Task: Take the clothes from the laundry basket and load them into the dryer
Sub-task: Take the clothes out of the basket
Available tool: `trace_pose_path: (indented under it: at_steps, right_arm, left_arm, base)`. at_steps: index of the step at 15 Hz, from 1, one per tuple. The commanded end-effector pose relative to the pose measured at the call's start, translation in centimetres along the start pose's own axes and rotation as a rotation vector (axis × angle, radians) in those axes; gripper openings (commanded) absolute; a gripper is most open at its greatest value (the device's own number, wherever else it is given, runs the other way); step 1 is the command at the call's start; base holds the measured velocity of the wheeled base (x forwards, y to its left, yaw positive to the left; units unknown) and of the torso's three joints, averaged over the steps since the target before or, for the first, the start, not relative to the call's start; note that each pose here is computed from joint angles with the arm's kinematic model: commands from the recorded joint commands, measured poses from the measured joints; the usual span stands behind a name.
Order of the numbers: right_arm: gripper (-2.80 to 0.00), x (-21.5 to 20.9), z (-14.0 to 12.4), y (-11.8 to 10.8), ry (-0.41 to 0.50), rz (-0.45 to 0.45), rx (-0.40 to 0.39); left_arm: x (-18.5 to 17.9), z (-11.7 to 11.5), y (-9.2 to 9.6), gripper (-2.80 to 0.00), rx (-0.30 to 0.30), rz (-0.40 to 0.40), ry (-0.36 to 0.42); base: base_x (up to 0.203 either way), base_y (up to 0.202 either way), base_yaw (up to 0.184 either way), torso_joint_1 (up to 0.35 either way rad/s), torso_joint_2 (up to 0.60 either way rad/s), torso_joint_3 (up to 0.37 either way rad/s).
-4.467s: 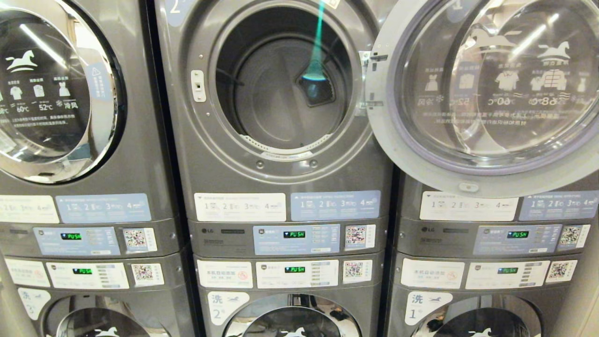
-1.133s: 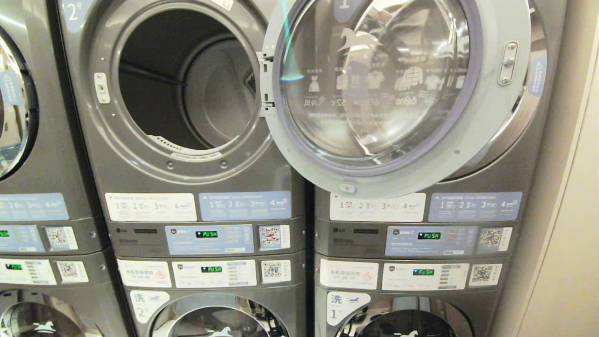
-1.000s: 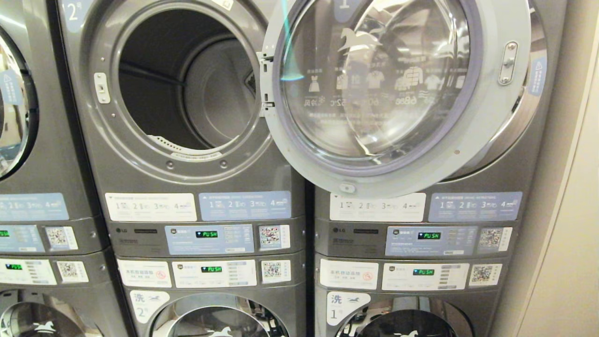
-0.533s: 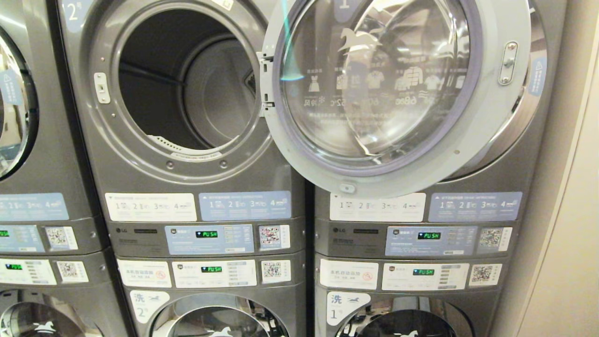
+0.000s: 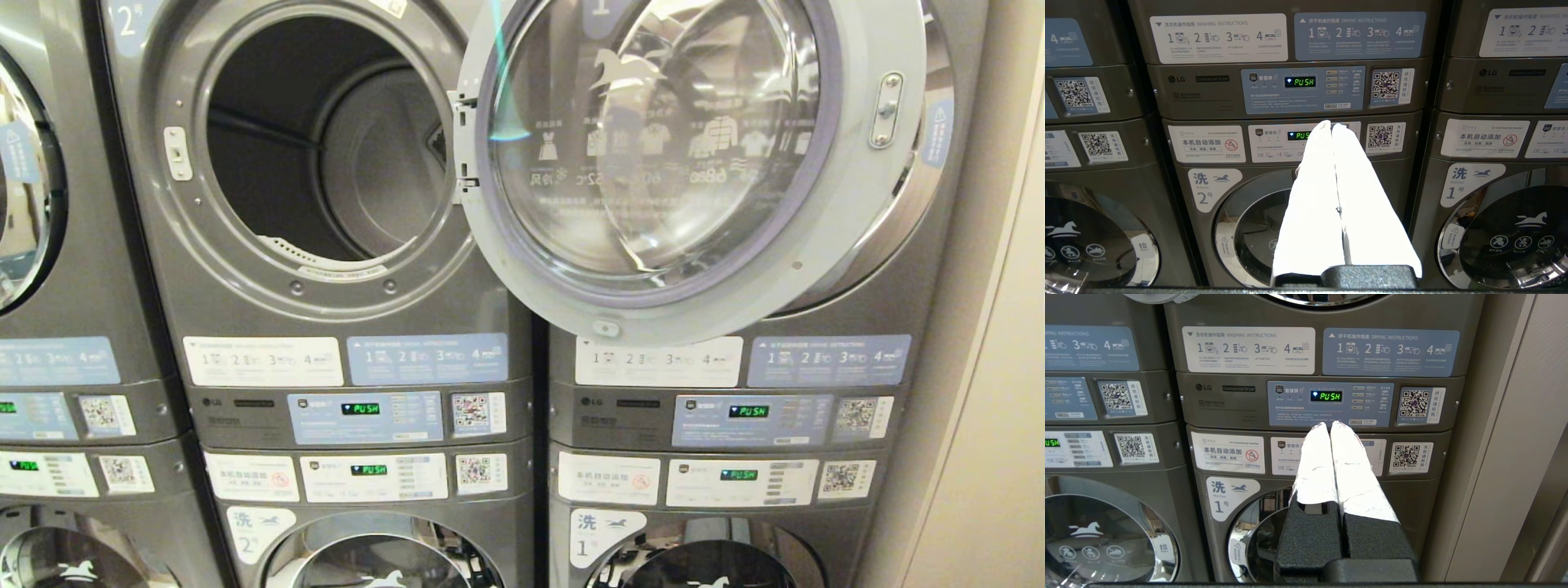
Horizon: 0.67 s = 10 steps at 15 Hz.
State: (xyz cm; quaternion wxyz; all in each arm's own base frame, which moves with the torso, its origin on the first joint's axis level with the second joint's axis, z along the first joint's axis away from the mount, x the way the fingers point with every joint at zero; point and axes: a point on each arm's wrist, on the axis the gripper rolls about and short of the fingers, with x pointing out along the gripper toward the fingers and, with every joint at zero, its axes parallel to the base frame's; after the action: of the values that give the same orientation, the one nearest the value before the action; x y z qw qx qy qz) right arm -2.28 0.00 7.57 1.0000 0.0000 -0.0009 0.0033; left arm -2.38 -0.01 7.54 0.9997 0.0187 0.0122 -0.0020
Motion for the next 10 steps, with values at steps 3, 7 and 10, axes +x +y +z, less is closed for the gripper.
trace_pose_path:
  at_steps: [3,7,10]
  right_arm:
    - [-2.8,0.0,0.01,0.0,-0.001,0.0,0.0]
    - [-2.8,0.0,0.01,0.0,-0.001,0.001,0.0]
    - [-2.8,0.0,0.01,0.0,-0.001,0.001,0.0]
  left_arm:
    - [-0.02,0.01,0.01,-2.8,-0.022,0.005,-0.003]
    - [-0.01,0.02,0.01,-2.8,-0.028,0.005,-0.006]
    - [-0.01,0.03,0.01,-2.8,-0.028,0.007,-0.007]
  base:
    - [0.0,0.0,0.0,0.0,0.0,0.0]
    - [0.0,0.0,0.0,0.0,0.0,0.0]
    - [0.0,0.0,0.0,0.0,0.0,0.0]
